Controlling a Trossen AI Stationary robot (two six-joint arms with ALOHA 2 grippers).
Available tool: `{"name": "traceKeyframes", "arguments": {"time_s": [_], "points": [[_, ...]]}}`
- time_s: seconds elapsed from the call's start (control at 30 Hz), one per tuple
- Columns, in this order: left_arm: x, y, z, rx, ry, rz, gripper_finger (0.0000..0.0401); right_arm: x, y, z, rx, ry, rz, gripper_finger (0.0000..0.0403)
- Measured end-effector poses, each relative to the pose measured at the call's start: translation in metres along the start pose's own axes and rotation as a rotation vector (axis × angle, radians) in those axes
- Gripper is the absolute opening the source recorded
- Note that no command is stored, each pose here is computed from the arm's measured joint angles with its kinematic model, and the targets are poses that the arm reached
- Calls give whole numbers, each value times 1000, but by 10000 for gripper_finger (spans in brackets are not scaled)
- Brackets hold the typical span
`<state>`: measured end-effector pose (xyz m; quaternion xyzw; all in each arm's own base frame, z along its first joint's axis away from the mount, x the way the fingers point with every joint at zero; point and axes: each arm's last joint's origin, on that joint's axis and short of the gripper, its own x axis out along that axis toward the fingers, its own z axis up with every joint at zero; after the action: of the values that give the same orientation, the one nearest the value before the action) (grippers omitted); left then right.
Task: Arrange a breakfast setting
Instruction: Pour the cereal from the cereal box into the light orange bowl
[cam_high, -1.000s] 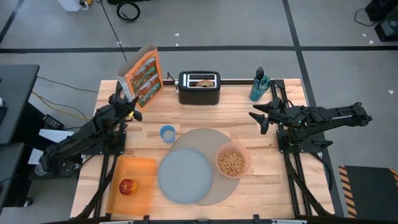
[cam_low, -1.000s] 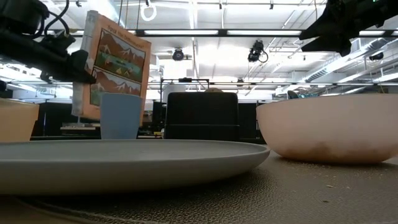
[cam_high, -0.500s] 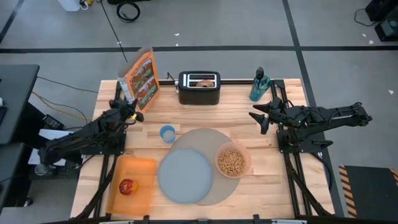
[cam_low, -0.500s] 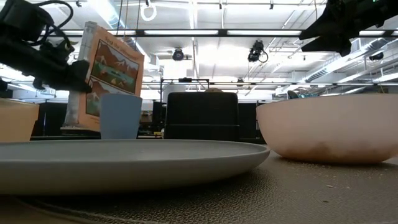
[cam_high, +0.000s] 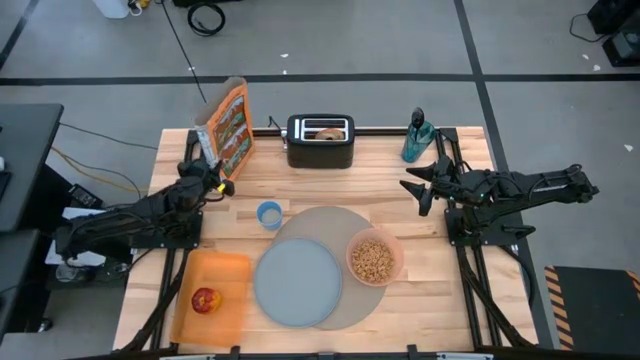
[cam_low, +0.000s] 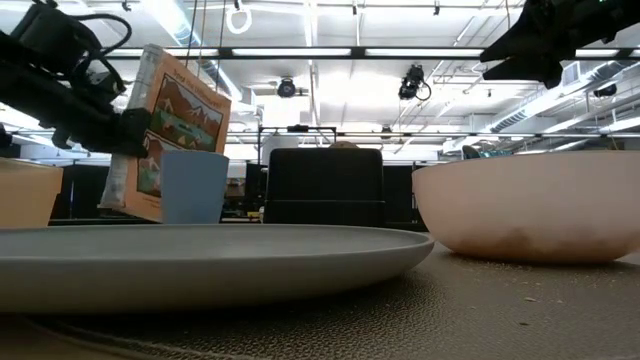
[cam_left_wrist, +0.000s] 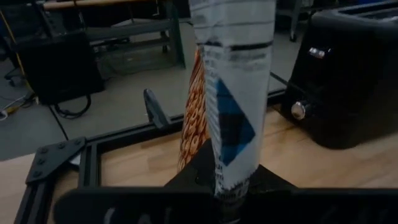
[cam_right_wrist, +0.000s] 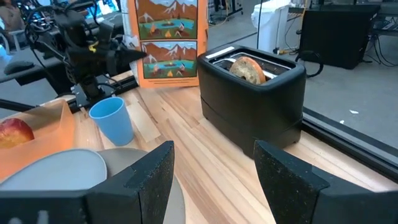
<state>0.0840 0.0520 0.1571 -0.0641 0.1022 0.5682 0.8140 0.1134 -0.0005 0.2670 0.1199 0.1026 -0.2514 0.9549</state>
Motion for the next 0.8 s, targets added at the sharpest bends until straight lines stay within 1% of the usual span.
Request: {"name": "traceKeyframes", "arguments": {"time_s": [0.23,0.37,0.53,0.67,0.8], "points": [[5,-4,-7,44,62,29,12,0,0,1,-7,-5,2,228],[7,-5,-10,72,92,28,20,0,0,1,-7,-5,2,228],[9,-6,-14,61,120,25,31,0,0,1,-4,-5,2,228],[9,-7,-15,44,133,23,61,0,0,1,0,-5,2,228],[9,-7,-15,41,135,20,116,0,0,1,4,-5,2,228]]}}
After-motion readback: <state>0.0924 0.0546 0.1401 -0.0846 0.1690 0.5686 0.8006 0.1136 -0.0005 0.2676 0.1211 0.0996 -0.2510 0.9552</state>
